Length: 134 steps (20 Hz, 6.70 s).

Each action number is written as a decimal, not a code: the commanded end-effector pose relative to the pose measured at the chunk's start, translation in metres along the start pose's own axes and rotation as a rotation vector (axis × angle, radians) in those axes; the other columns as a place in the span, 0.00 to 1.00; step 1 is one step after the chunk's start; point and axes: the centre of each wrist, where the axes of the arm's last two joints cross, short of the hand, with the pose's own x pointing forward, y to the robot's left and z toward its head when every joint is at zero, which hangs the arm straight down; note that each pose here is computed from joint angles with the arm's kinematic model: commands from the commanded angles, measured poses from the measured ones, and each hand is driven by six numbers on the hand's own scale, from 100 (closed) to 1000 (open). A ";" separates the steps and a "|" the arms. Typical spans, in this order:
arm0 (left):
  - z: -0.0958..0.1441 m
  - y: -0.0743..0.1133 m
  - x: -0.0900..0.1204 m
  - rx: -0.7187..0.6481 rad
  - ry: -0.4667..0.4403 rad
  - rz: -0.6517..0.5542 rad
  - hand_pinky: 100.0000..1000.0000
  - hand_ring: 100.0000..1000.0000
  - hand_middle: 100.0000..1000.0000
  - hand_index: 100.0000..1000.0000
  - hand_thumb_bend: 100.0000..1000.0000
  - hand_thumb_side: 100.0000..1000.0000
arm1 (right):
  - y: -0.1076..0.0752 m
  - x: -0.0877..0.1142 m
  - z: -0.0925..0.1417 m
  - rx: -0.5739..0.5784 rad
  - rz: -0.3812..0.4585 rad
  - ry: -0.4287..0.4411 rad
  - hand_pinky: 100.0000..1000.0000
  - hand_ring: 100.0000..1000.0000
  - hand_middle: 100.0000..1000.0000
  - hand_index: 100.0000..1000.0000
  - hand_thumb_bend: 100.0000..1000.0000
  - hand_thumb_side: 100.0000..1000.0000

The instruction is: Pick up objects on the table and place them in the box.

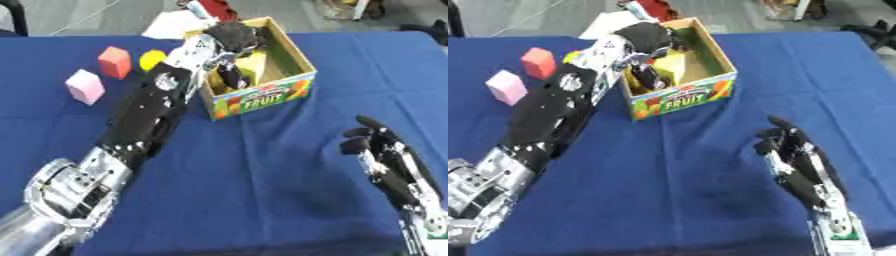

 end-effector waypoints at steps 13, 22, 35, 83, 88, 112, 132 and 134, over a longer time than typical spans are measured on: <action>0.098 0.074 -0.112 0.122 0.078 -0.049 0.79 0.71 0.72 0.88 0.35 0.11 | -0.015 0.004 0.003 -0.039 0.037 0.000 0.61 0.59 0.62 0.88 0.00 0.34; 0.160 0.034 -0.178 -0.151 0.329 0.122 0.79 0.72 0.74 0.91 0.37 0.13 | -0.018 0.004 0.005 -0.050 0.048 0.005 0.61 0.59 0.62 0.88 0.00 0.34; 0.163 -0.035 -0.207 -0.404 0.487 0.317 0.80 0.74 0.79 0.93 0.42 0.13 | -0.019 0.003 0.005 -0.053 0.046 0.004 0.61 0.59 0.62 0.88 0.00 0.34; 0.119 0.031 -0.172 -0.109 0.368 0.125 0.61 0.48 0.55 0.76 0.22 0.11 | -0.017 0.002 0.006 -0.047 0.043 0.011 0.61 0.59 0.62 0.88 0.00 0.34; 0.081 0.057 -0.127 -0.046 0.204 0.064 0.62 0.48 0.56 0.76 0.22 0.10 | -0.015 0.001 0.006 -0.038 0.038 0.012 0.61 0.59 0.62 0.88 0.00 0.34; 0.004 0.010 -0.013 0.067 0.017 0.017 0.78 0.72 0.78 0.94 0.42 0.17 | 0.001 0.005 -0.007 0.026 0.004 -0.024 0.61 0.59 0.62 0.88 0.00 0.33; 0.092 0.018 -0.169 0.044 0.622 0.148 0.75 0.67 0.72 0.91 0.32 0.09 | -0.012 0.003 0.000 -0.004 0.035 0.000 0.61 0.59 0.62 0.88 0.00 0.33; 0.094 0.005 -0.173 0.044 0.660 0.175 0.75 0.67 0.72 0.91 0.32 0.09 | -0.011 0.003 0.000 -0.004 0.034 0.000 0.61 0.59 0.62 0.88 0.00 0.33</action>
